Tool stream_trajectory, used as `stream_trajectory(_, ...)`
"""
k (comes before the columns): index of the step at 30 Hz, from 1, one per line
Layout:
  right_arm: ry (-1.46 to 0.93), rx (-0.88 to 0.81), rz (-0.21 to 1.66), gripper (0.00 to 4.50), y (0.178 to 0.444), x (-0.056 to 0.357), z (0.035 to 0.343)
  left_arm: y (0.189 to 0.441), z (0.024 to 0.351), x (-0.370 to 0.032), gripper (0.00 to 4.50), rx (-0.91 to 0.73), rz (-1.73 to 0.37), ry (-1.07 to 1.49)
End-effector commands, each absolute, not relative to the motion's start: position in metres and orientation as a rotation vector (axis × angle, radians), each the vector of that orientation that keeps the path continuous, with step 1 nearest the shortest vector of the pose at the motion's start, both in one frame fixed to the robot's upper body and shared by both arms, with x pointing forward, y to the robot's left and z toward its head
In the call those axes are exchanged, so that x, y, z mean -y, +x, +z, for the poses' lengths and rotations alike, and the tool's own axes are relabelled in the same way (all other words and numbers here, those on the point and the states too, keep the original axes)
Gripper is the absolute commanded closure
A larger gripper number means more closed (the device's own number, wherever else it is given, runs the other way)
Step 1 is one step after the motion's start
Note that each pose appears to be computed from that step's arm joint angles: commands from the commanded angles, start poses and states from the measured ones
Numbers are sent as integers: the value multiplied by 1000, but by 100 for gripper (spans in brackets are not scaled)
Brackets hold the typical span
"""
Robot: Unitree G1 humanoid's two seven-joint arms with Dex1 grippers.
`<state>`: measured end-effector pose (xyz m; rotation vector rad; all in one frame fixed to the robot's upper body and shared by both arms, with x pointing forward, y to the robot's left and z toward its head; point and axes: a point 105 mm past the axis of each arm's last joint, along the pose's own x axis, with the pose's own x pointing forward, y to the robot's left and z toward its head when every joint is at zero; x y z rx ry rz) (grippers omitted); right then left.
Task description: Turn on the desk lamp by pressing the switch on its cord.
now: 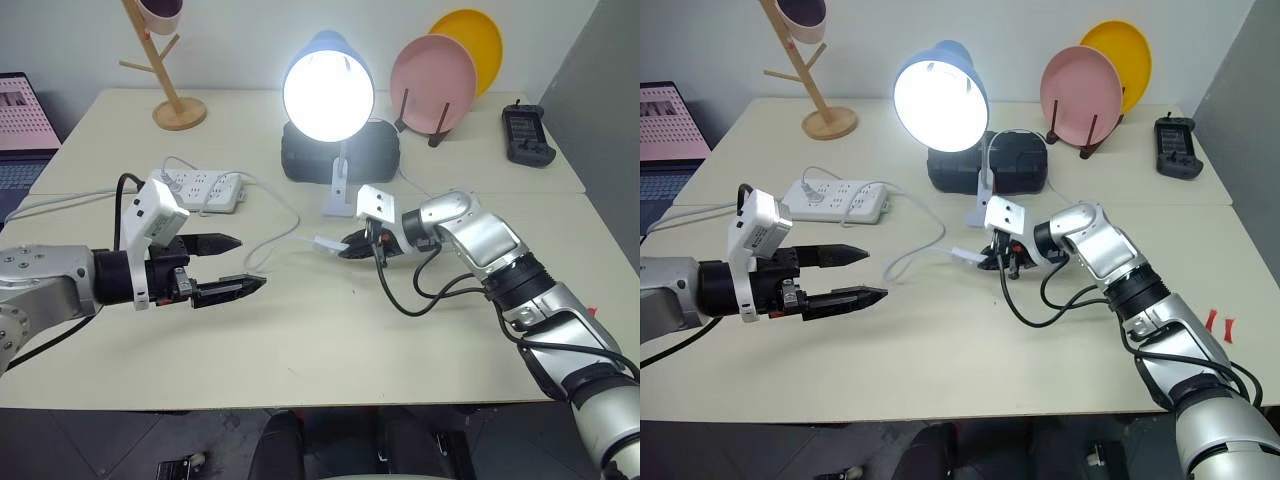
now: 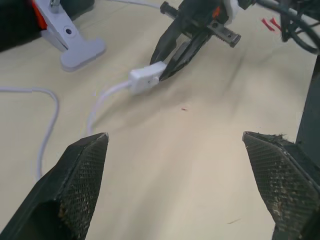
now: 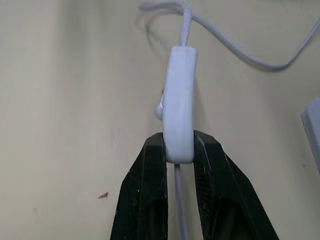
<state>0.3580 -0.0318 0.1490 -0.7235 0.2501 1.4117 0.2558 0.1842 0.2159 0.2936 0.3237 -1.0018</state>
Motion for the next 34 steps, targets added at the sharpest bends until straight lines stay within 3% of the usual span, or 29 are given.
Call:
stream_trajectory(1, -788, -230, 1454, 413, 354, 32, 140, 261, 218, -189, 3, -300, -1012, 381)
stream_trajectory(5, -805, -251, 1461, 413, 354, 37, 130, 264, 218, -190, 3, -292, -1027, 383)
stream_trajectory(6, -798, -254, 1459, 343, 354, 37, 130, 263, 218, -189, 0, -292, -1038, 381)
stream_trajectory(13, -704, -271, 1527, 175, 341, 42, 140, 265, 215, -194, 0, -298, -1036, 394)
stream_trajectory(20, -636, -240, 1585, 5, 316, 58, 173, 265, 225, -192, 0, -289, -1059, 397)
stream_trajectory(26, -538, -150, 1523, 5, 306, 72, 198, 267, 232, -200, 0, -274, -1052, 455)
stream_trajectory(34, -527, -123, 1455, 5, 300, 82, 206, 272, 231, -206, 0, -283, -1064, 495)
